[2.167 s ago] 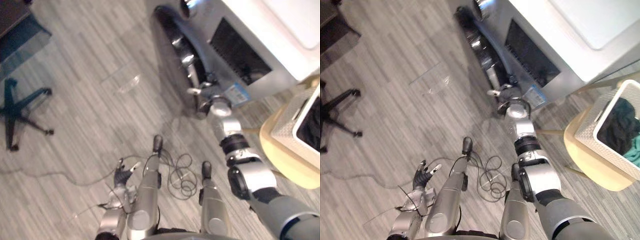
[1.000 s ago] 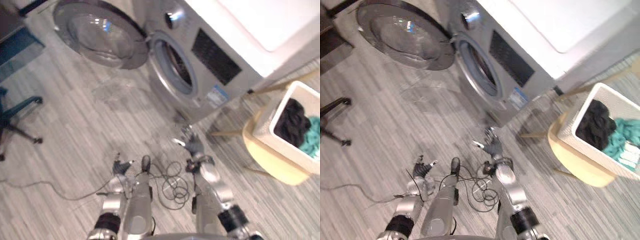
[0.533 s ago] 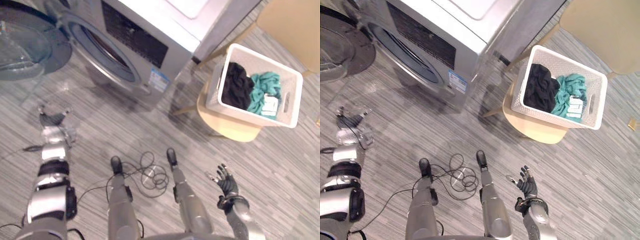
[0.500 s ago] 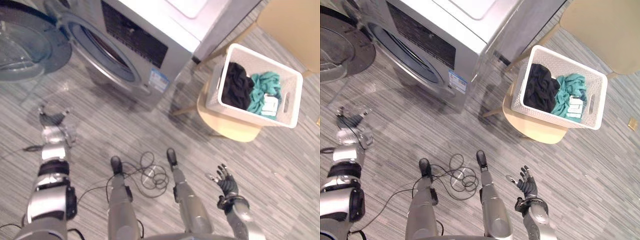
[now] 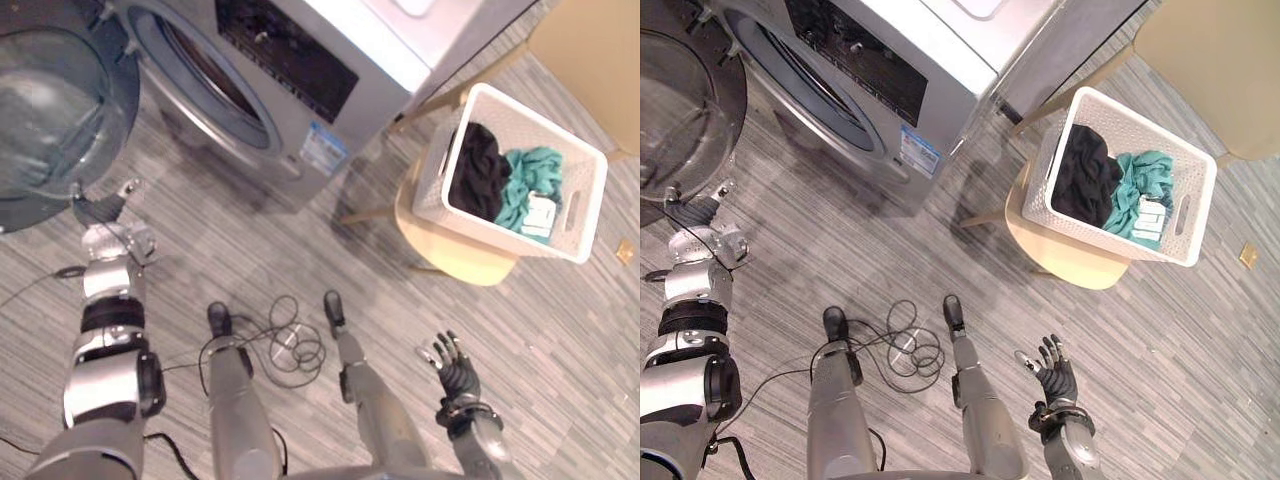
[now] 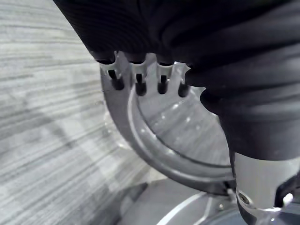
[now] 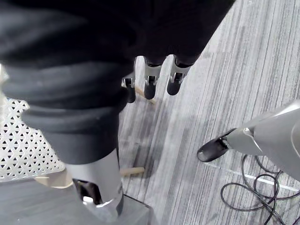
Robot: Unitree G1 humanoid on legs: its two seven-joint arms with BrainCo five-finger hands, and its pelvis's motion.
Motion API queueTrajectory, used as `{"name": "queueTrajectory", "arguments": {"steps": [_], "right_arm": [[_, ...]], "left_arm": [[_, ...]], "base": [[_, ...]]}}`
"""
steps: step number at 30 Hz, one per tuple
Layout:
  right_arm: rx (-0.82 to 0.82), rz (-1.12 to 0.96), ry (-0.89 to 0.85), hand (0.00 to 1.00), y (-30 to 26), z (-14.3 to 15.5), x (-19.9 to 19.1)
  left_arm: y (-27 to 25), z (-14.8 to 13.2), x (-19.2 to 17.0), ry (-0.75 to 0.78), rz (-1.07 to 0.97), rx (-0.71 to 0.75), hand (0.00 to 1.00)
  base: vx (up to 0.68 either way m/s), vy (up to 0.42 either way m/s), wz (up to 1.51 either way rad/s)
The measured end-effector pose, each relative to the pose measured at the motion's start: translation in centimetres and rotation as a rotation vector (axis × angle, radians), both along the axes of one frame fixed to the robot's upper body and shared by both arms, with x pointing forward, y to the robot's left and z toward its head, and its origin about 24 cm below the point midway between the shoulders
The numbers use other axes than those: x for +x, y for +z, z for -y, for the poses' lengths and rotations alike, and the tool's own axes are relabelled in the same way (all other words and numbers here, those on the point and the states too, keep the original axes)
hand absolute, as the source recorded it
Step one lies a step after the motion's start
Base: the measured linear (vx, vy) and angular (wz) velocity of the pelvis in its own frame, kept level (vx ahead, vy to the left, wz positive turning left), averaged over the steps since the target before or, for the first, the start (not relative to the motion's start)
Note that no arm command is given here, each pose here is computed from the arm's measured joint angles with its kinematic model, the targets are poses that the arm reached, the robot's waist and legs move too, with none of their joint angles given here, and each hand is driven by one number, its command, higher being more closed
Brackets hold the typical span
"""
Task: Pick up the laundry basket with both hands and put the clothes into the washing machine.
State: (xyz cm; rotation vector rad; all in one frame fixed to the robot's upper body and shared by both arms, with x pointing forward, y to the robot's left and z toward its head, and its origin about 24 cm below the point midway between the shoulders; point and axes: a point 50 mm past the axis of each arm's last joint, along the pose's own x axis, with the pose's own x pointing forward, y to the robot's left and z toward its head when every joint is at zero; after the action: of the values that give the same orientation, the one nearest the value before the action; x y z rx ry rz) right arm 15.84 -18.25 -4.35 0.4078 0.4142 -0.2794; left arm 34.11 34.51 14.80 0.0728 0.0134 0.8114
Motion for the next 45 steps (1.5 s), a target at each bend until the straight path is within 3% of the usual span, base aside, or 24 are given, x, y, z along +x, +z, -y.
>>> {"name": "queueTrajectory", "arguments": {"steps": [13, 23, 33, 39, 45], "right_arm": [[0.004, -0.018, -0.078, 0.0, 0.0, 1.2, -1.7], [0.018, -0.024, -0.094, 0.0, 0.0, 1.1, -1.9], [0.036, 0.003, -0.097, 0.0, 0.4, 1.1, -1.5], [0.03, 0.018, -0.12, 0.0, 0.7, 1.6, -1.0], [-0.018, -0.034, -0.184, 0.0, -0.3, 3.2, -0.6]], "left_arm": [[6.3, 0.1, 0.9, -0.013, 0.268, -0.111, 0.0], [7.9, -2.3, -0.7, 0.071, 0.354, -0.141, 0.0], [7.4, -2.8, -1.6, 0.085, 0.362, -0.121, 0.0], [0.4, -1.2, -3.7, 0.066, 0.249, -0.127, 0.0], [-13.9, 5.8, -7.9, -0.039, -0.077, -0.36, 0.0]], "base": [[0.0, -0.012, -0.05], [0.01, -0.004, 0.02], [0.01, 0.001, 0.07], [0.05, -0.009, 0.05], [0.09, 0.01, 0.26]]}}
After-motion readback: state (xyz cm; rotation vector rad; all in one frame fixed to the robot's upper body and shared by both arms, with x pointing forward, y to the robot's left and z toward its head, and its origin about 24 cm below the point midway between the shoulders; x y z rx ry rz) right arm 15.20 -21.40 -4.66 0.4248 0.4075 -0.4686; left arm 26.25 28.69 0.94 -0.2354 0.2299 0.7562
